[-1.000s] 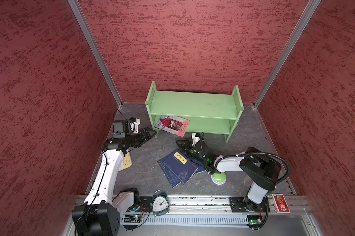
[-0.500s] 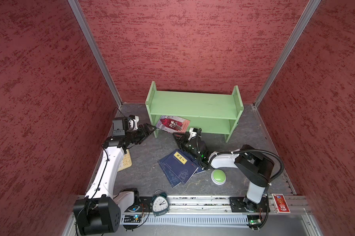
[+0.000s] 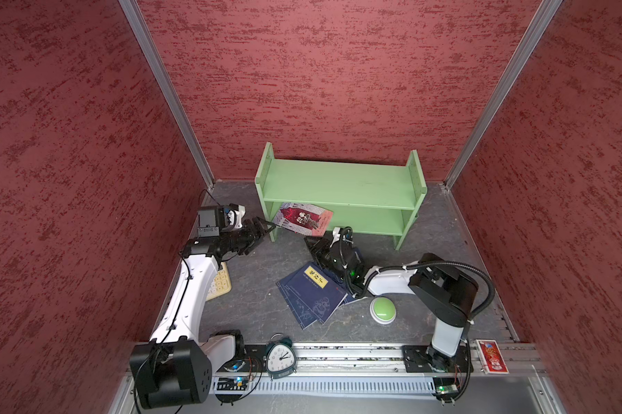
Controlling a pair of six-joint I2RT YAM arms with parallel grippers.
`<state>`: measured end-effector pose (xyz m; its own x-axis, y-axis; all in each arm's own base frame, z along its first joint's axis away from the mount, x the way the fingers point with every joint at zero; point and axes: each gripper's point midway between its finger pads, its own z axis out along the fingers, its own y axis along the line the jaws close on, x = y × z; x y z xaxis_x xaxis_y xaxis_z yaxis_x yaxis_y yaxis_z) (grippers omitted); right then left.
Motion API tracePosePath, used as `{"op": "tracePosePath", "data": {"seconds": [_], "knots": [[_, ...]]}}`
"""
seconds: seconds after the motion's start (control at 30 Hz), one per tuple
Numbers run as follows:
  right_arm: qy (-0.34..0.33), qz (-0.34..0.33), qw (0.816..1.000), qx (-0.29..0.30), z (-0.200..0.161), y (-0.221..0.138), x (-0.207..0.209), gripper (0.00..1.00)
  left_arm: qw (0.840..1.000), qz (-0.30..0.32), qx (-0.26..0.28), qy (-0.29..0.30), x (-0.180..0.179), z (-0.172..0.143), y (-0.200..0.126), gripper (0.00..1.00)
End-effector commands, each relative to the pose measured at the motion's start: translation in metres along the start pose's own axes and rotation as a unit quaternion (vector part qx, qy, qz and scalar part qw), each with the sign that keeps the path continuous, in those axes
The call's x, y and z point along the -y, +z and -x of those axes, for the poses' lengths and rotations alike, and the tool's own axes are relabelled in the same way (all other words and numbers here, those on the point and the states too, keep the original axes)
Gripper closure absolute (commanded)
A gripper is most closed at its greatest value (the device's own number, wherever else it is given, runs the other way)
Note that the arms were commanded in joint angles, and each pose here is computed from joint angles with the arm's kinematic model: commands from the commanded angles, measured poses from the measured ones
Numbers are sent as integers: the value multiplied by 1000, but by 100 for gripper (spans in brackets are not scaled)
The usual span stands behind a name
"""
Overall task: Stacking books/files
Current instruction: Move the book to the bookshelf.
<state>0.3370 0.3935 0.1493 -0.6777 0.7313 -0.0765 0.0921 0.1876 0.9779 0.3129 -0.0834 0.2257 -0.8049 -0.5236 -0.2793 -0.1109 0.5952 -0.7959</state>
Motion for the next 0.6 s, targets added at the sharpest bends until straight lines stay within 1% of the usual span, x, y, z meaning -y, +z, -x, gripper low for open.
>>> {"op": "tracePosePath", "data": {"seconds": [0.0,0.13,0.33,0.57], "knots": [[0,13,1000,22,6,2,-12,63,1000,-9,6,5,8,6,-5,20],[1,11,1000,28,10,6,-8,66,1000,-8,6,4,7,7,-4,20],[8,19,999,38,15,8,-5,72,1000,-7,6,2,6,7,-3,20],[6,26,998,53,24,4,-7,73,1000,-6,9,-1,4,8,-3,20]]}}
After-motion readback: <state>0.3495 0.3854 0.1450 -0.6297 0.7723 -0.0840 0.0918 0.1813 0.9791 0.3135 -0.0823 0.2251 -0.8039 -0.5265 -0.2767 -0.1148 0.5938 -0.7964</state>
